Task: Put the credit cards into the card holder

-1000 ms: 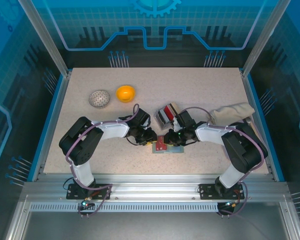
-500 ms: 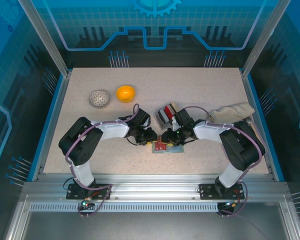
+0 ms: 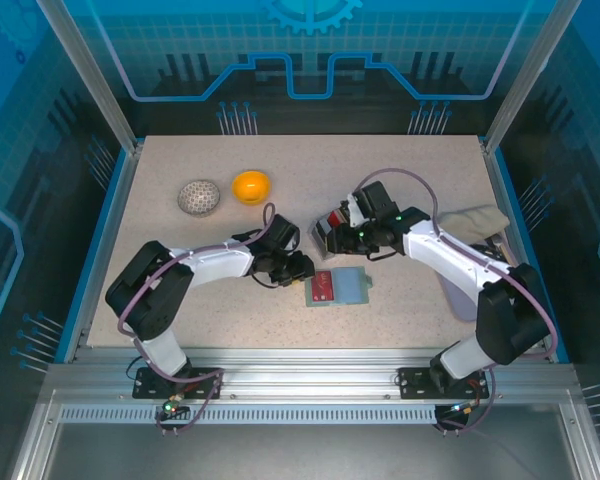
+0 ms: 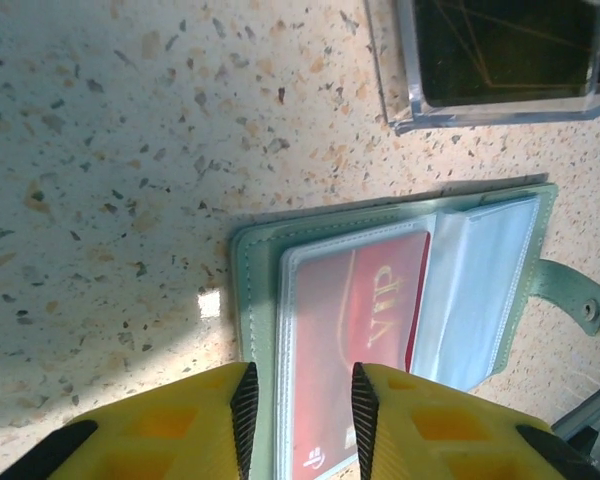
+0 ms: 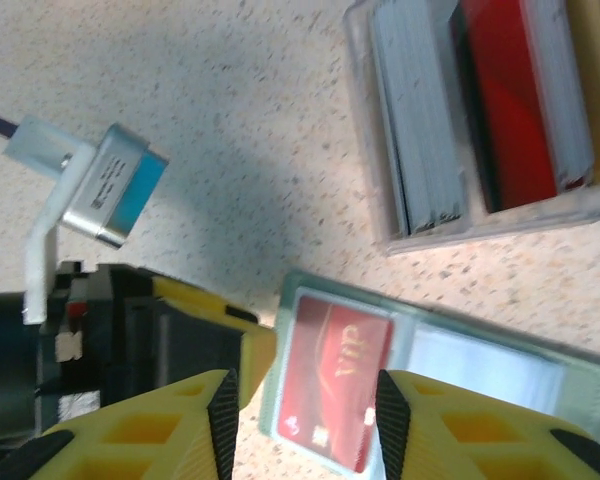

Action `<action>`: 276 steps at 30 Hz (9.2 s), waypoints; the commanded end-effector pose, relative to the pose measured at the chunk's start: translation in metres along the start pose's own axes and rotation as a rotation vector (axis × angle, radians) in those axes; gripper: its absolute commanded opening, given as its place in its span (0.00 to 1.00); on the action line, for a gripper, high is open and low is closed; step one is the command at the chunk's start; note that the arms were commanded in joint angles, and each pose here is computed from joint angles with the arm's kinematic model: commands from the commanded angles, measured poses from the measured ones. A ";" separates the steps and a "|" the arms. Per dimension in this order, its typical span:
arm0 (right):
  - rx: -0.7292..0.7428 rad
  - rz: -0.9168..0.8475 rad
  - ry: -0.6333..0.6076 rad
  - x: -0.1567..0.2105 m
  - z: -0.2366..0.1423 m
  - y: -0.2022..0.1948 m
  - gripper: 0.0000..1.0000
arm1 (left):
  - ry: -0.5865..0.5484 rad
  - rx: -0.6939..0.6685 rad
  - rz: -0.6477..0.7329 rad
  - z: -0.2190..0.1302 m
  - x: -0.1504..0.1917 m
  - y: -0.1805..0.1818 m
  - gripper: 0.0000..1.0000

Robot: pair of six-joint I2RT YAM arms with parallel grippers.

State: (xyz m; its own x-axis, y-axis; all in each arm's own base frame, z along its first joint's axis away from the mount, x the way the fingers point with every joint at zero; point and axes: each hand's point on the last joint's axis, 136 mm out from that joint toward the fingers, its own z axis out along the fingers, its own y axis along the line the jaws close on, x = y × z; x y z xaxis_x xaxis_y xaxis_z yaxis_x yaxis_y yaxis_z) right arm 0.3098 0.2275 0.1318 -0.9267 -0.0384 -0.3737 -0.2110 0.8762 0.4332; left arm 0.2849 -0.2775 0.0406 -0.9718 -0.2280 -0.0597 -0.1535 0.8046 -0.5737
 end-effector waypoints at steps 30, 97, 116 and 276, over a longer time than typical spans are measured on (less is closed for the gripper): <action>0.588 -0.519 0.188 -0.053 0.088 -0.024 0.41 | -0.154 0.123 -0.342 -0.019 -0.079 0.025 0.47; -0.090 -0.089 -0.136 -0.076 -0.054 0.031 0.00 | -0.236 0.462 -0.100 -0.089 -0.091 -0.065 0.62; -0.611 0.227 -0.194 -0.086 -0.104 0.020 0.00 | -0.077 0.809 0.143 -0.120 -0.070 -0.180 0.62; 0.361 0.079 0.144 0.089 0.019 -0.077 0.01 | 0.171 -0.032 -0.046 0.027 0.023 0.012 0.31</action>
State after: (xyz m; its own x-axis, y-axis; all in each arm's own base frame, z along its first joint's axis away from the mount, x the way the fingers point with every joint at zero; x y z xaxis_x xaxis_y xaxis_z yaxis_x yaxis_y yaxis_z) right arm 0.2559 0.1709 0.0597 -0.9705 0.0118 -0.2407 -0.0317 0.9839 0.1760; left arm 0.2704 -0.2799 0.0188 -0.9745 -0.1978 0.1055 -0.2230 0.8075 -0.5461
